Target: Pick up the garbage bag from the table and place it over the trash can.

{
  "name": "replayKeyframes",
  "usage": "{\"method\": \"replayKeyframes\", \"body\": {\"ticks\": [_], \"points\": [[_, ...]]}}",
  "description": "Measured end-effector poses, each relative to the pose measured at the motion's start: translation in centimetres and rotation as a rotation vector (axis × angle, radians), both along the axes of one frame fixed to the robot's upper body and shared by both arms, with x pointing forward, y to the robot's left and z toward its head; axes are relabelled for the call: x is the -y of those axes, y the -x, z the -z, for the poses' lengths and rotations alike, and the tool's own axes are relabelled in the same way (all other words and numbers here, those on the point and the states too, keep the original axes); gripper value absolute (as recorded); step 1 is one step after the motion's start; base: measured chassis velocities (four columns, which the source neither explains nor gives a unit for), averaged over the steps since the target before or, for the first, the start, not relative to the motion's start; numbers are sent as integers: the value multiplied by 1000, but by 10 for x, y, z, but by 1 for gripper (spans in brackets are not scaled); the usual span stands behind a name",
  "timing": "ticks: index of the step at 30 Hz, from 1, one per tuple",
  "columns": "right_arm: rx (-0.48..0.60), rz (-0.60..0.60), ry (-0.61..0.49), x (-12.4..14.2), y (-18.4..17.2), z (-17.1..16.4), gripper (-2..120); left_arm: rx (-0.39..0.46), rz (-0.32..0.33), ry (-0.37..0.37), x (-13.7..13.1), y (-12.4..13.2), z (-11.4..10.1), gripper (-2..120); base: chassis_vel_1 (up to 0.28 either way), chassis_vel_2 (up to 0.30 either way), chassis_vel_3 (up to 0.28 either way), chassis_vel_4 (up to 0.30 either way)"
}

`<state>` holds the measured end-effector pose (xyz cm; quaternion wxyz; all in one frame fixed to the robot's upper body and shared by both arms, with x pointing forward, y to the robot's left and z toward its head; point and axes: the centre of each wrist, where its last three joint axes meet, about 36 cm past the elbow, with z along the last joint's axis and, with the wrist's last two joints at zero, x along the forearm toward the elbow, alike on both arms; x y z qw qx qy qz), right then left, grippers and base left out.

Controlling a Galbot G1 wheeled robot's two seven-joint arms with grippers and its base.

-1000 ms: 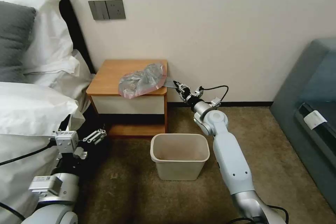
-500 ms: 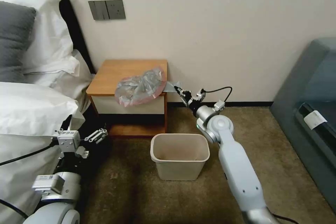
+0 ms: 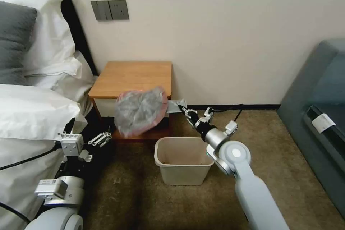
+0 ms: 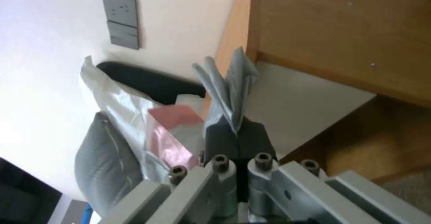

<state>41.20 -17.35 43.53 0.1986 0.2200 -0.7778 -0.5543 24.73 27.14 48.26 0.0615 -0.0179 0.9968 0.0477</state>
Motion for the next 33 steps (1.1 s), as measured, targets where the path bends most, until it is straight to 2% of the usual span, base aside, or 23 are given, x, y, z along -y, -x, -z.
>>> {"method": "replayKeyframes", "body": {"ticks": [7,13,20,25,33], "points": [[-38,-19,102,12,40,8,0,4,10,-1,1,0,5,100,0,0,0,0],[-61,-23,127,12,53,12,0,0,16,2,1,-2,9,100,0,0,0,0],[-71,13,217,17,74,21,0,-6,28,14,3,-7,15,100,0,0,0,0],[-86,43,269,37,83,19,0,-17,32,24,5,-11,22,100,0,0,0,0],[-144,71,330,49,81,23,0,-30,42,41,12,-15,31,100,0,0,0,0]]}}
